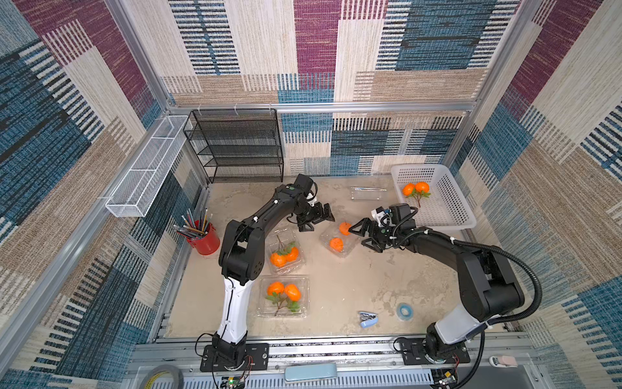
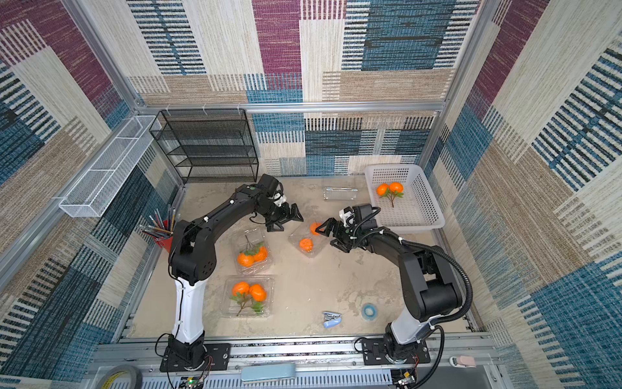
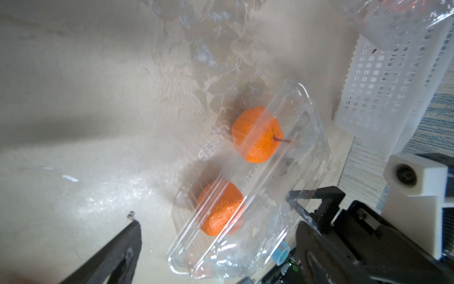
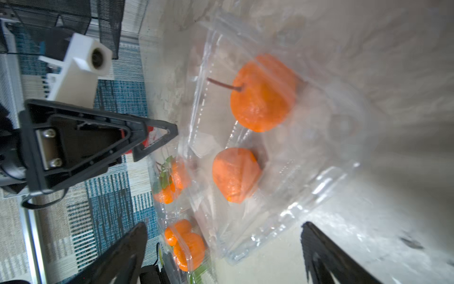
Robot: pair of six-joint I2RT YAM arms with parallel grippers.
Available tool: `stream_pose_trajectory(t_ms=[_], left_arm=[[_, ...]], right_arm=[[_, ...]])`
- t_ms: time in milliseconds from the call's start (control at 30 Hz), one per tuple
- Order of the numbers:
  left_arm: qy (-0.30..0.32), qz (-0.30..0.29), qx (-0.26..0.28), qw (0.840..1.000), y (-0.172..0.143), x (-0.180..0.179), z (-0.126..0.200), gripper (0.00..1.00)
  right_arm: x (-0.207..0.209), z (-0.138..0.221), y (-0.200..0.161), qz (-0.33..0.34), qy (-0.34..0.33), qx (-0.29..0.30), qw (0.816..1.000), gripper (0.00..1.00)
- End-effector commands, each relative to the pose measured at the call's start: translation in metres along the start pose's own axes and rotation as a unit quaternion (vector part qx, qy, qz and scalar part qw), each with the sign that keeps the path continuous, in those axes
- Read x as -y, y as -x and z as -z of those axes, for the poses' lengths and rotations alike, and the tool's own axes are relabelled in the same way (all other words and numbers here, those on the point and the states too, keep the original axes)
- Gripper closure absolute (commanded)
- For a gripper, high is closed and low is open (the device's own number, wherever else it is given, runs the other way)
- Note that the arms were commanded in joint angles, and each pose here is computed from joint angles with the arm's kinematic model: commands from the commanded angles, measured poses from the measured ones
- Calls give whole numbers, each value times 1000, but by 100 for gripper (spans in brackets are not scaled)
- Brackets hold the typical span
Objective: Take oranges out of containers
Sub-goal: Open the packing box at the center of the board.
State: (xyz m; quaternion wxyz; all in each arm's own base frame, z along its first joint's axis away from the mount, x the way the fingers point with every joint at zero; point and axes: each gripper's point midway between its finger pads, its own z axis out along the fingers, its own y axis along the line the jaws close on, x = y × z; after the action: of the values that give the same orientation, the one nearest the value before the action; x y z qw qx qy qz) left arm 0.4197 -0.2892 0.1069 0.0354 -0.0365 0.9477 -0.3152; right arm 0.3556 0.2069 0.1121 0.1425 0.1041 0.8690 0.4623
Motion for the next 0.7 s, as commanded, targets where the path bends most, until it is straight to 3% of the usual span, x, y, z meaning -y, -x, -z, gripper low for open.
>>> stream_pose_trajectory(t_ms=[0,667], left_arm=[[-60,30,-19,998,-4,15,0,1],[-76,63,-32,995,-7,7,-13,1]], right_arm=[[-25,0,3,6,56,9,998,2],[-33,-5,-1,-13,94,8,995,1]])
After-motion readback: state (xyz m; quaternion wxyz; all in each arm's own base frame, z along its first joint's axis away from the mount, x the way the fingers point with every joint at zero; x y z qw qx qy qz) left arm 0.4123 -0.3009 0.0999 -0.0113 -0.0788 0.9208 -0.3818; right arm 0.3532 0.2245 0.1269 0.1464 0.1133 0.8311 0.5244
